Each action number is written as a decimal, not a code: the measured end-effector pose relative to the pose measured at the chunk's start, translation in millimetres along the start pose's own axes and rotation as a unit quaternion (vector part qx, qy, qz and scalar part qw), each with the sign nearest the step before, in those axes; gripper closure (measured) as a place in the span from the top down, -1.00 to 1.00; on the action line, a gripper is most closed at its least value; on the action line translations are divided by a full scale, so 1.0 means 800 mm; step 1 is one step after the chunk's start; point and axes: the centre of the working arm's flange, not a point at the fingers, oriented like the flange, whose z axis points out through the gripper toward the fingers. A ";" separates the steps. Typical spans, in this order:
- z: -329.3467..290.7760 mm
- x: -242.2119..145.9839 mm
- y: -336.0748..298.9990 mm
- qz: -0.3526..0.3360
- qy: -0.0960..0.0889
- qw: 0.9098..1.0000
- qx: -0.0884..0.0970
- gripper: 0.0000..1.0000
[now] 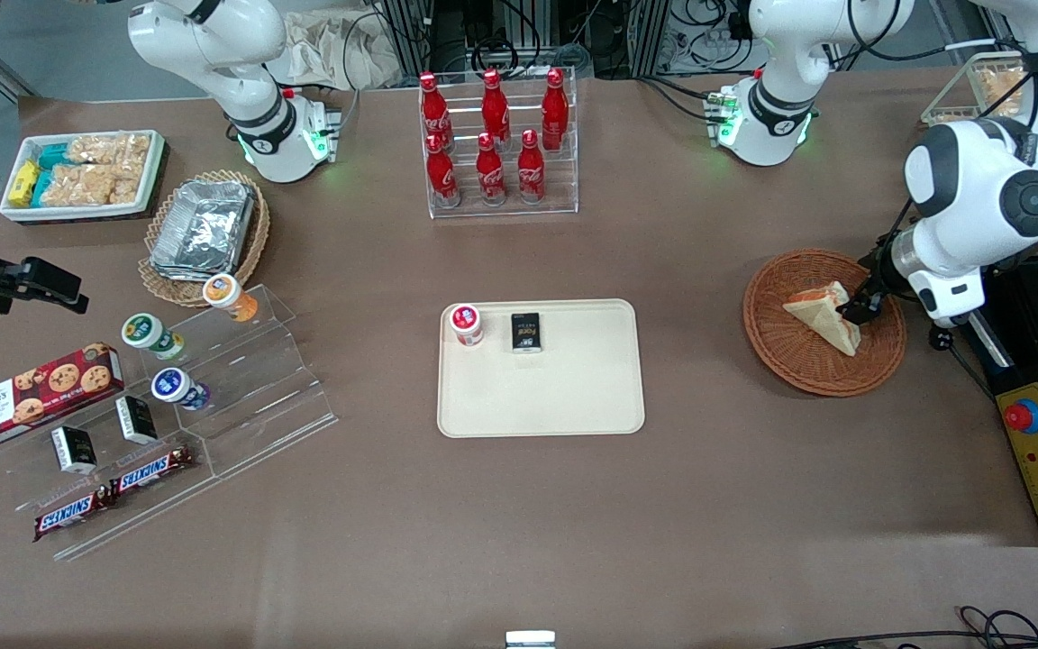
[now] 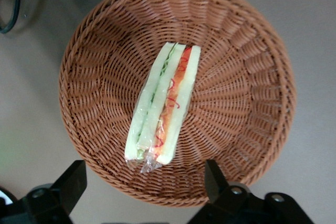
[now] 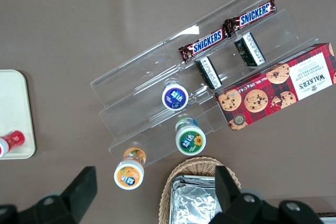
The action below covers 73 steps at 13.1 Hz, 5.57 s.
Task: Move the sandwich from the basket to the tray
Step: 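Lower the open left gripper around the sandwich and close it, then lift the sandwich out of the basket and carry it toward the tray, then lower the sandwich onto the cream tray beside the black box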
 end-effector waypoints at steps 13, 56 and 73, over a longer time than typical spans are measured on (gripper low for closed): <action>0.075 -0.002 -0.044 -0.015 0.005 1.000 -0.011 1.00; -0.154 -0.352 0.234 0.344 0.085 0.935 -0.007 -0.58; 0.108 -0.398 0.329 0.369 0.066 0.927 -0.002 -0.43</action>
